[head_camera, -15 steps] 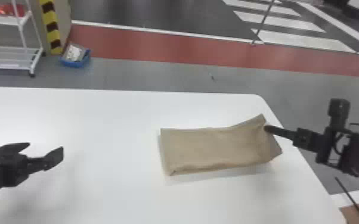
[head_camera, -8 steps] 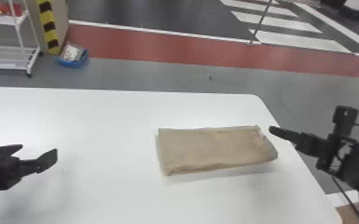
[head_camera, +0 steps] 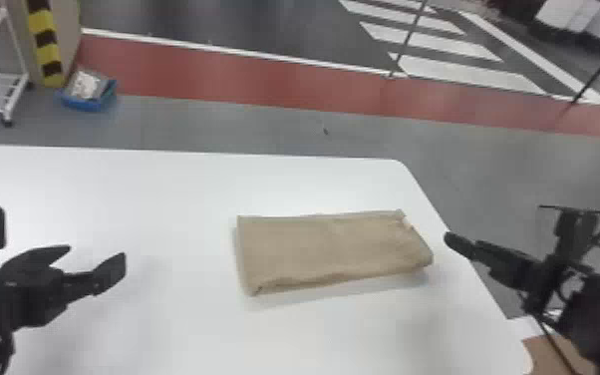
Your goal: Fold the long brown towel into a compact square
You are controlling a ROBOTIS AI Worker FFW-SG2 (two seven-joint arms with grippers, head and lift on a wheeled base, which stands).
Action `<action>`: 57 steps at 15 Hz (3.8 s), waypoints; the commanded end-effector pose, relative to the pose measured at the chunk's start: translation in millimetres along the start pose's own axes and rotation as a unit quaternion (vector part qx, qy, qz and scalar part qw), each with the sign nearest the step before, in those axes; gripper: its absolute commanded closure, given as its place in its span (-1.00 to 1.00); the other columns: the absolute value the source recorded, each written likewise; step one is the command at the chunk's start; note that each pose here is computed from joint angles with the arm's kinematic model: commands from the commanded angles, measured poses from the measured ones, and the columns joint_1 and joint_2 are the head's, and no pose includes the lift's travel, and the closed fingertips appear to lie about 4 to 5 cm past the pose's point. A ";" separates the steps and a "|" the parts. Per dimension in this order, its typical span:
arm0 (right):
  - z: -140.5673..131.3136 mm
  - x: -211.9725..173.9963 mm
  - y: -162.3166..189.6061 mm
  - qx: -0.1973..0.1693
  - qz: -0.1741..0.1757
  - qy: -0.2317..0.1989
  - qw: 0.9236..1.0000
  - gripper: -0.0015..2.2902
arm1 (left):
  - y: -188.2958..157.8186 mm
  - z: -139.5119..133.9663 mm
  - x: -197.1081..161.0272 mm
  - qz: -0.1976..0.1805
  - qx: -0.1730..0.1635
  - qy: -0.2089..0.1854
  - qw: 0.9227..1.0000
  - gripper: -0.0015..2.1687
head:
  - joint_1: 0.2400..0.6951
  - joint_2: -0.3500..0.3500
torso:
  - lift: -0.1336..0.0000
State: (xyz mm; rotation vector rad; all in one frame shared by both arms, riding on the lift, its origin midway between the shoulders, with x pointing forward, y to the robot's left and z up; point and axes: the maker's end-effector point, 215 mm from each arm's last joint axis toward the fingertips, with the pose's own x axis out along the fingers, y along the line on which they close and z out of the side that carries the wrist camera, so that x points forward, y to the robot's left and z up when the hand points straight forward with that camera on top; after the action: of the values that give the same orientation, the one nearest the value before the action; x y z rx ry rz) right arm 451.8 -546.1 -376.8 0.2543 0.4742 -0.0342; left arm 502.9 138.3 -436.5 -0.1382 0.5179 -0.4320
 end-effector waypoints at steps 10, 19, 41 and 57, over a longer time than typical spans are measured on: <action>-12.5 -15.8 30.2 -0.056 0.017 -0.071 0.996 -0.92 | -184.4 -13.4 44.0 -0.068 0.010 0.000 0.998 -0.72 | 1.00 -1.00 | -0.86; 8.0 -47.9 12.4 -0.073 0.036 -0.149 0.985 -0.92 | -218.7 -13.7 96.2 -0.059 0.039 0.003 0.997 -0.69 | 1.00 -1.00 | -0.86; 24.9 -54.3 21.5 -0.071 0.043 -0.172 0.982 -0.92 | -191.0 -31.3 72.5 -0.042 0.073 0.041 0.996 -0.07 | 1.00 -1.00 | -0.86; 24.4 -40.8 38.7 -0.061 0.046 -0.151 0.986 -0.92 | 40.4 -5.6 2.3 0.100 0.019 0.032 0.994 -0.07 | 1.00 -1.00 | -0.86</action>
State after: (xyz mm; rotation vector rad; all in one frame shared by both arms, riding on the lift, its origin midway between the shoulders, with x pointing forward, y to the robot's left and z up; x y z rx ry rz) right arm 428.3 -516.6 -329.5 0.1468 0.1635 0.0446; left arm 523.8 159.7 -444.8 -0.0374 0.5681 -0.2680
